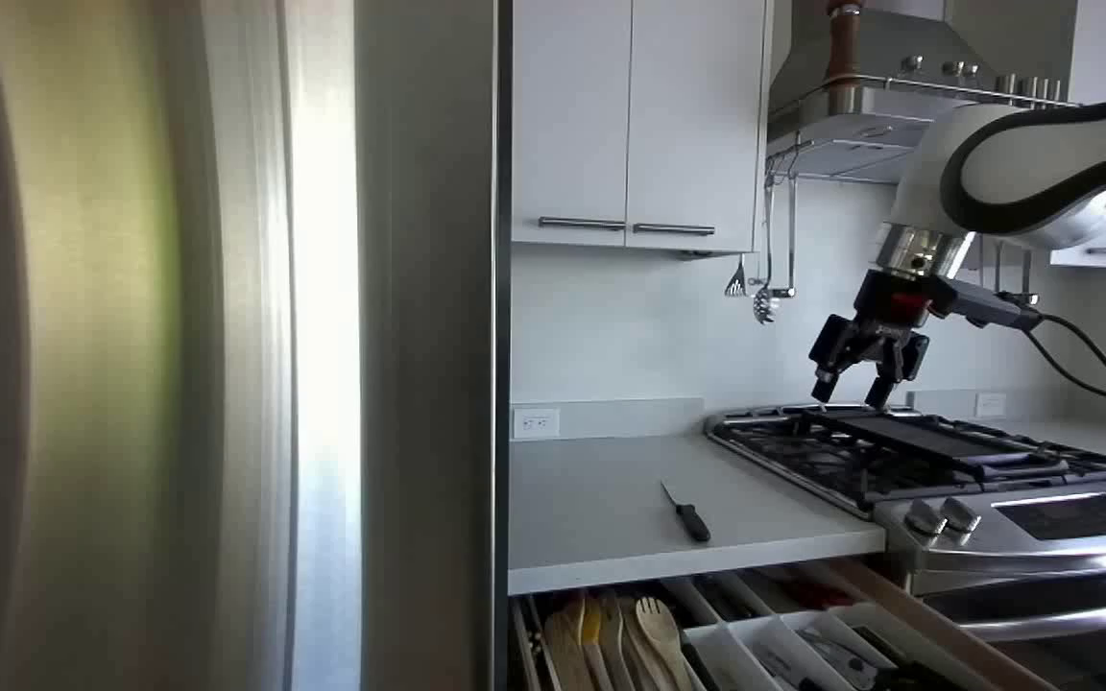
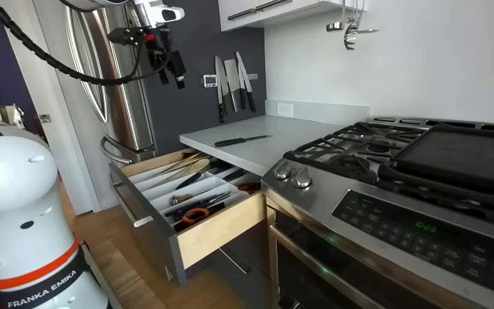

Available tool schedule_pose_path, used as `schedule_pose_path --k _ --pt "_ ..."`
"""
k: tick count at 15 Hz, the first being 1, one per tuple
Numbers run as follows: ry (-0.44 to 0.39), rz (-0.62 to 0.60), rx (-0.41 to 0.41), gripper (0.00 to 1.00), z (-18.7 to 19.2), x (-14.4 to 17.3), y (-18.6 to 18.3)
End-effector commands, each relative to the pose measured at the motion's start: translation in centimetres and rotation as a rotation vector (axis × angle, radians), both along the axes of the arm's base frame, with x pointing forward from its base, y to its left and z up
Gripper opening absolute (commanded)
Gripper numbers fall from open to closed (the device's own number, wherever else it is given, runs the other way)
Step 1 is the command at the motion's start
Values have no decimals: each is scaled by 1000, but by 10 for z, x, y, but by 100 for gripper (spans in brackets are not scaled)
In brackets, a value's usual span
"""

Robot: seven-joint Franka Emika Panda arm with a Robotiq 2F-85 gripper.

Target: Move the skewer from the drawer to the countertop

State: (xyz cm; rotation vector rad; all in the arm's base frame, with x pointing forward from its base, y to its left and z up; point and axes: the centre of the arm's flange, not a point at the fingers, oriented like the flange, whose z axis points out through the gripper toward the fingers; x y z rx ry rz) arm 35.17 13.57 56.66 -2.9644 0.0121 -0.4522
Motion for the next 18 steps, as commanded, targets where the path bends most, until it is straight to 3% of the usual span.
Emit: schedule_pose_path --k 1,7,14,18 --pt "0 0 0 100 0 0 0" --pt "15 -15 -7 100 -10 8 -1" --pt "269 -49 -58 100 -139 21 -6" --pt "337 -61 -71 100 -212 20 -8"
